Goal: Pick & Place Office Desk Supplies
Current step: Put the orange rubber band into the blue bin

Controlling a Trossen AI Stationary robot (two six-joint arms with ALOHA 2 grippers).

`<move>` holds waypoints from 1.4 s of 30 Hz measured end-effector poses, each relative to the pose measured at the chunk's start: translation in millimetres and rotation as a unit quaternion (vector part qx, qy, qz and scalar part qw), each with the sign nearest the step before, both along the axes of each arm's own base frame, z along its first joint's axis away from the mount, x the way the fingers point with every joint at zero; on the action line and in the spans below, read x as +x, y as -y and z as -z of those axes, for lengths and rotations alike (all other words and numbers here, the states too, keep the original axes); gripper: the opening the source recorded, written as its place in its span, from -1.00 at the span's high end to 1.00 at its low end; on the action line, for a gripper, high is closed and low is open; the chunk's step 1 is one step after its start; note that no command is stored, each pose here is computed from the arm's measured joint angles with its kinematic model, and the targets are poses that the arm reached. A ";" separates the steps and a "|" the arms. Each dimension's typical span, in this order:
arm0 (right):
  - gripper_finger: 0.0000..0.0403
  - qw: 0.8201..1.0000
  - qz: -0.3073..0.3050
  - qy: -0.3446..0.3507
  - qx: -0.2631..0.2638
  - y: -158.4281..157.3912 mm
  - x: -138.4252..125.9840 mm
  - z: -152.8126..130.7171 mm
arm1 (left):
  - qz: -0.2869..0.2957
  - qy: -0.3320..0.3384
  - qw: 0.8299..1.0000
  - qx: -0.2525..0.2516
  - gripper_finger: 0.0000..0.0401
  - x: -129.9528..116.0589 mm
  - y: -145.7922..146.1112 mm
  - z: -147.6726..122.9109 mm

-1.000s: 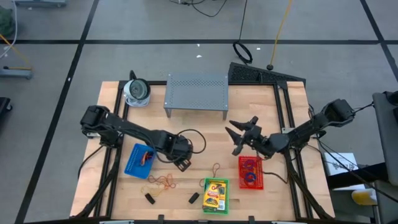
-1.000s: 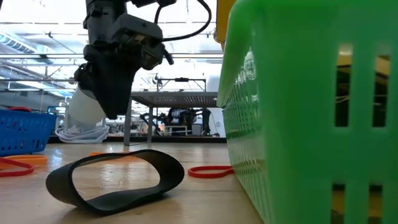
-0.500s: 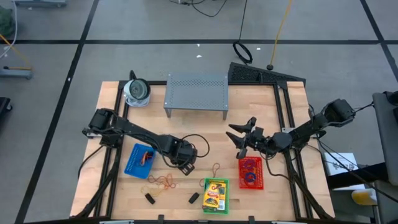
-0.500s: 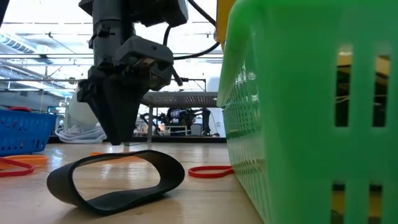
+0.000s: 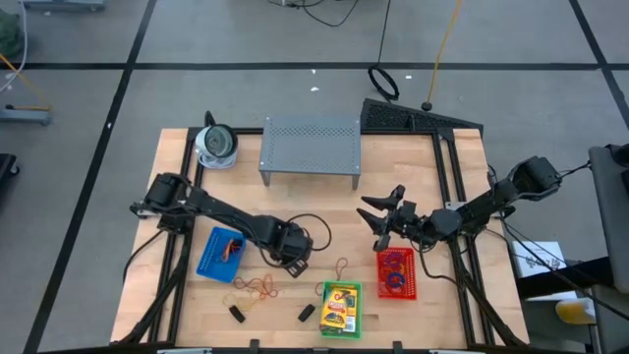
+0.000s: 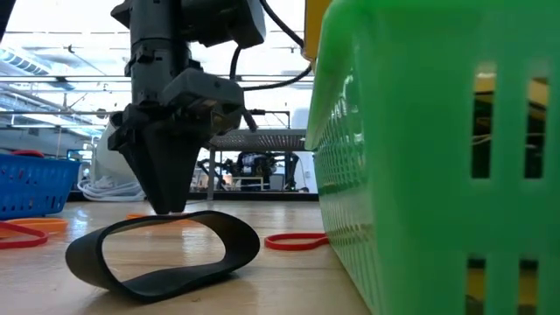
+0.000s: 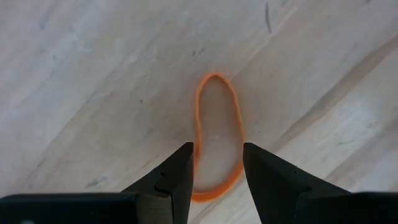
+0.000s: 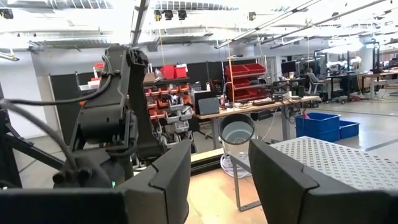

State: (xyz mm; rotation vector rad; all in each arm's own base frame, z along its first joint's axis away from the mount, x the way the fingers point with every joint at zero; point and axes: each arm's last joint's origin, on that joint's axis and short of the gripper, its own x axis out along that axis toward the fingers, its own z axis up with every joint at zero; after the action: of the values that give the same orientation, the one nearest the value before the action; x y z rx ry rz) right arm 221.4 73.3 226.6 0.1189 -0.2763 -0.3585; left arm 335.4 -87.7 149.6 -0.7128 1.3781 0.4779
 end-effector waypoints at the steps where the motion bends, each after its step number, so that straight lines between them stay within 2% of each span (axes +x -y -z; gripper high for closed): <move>1: 0.23 1.000 0.000 0.000 0.000 0.0 0.0 0.0 | 0.000 -0.003 1.000 -0.002 0.25 0.5 0.3 2.6; 18: 0.23 1.000 0.002 -0.003 -0.008 0.0 0.0 0.0 | 0.005 -0.022 1.000 0.010 0.27 -1.4 -0.6 6.8; 22: 0.23 1.000 0.002 -0.003 -0.009 0.0 0.0 0.0 | -0.003 -0.043 0.999 0.027 0.41 -6.2 -2.4 8.4; 28: 0.23 1.000 0.003 -0.004 -0.010 0.0 0.0 0.1 | -0.002 -0.055 0.998 0.044 0.92 -9.2 -4.4 9.1; 29: 0.23 1.000 0.003 -0.004 -0.010 0.0 0.0 0.0 | -0.002 -0.055 0.997 0.046 0.95 -9.3 -4.4 9.2; 38: 0.23 1.000 0.003 -0.004 -0.010 0.0 0.0 0.0 | 0.033 -0.053 0.997 0.036 0.98 -8.4 -4.0 4.0; 42: 0.23 1.000 0.003 -0.004 -0.010 0.0 0.1 0.0 | 0.049 -0.027 0.998 0.031 0.99 -6.0 -3.1 -15.2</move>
State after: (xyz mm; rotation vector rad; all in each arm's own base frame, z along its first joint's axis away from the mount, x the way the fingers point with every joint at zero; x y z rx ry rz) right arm 221.5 73.3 226.6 0.0969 -0.2722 -0.3619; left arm 329.3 -84.6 164.7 -0.5824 1.4350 0.4635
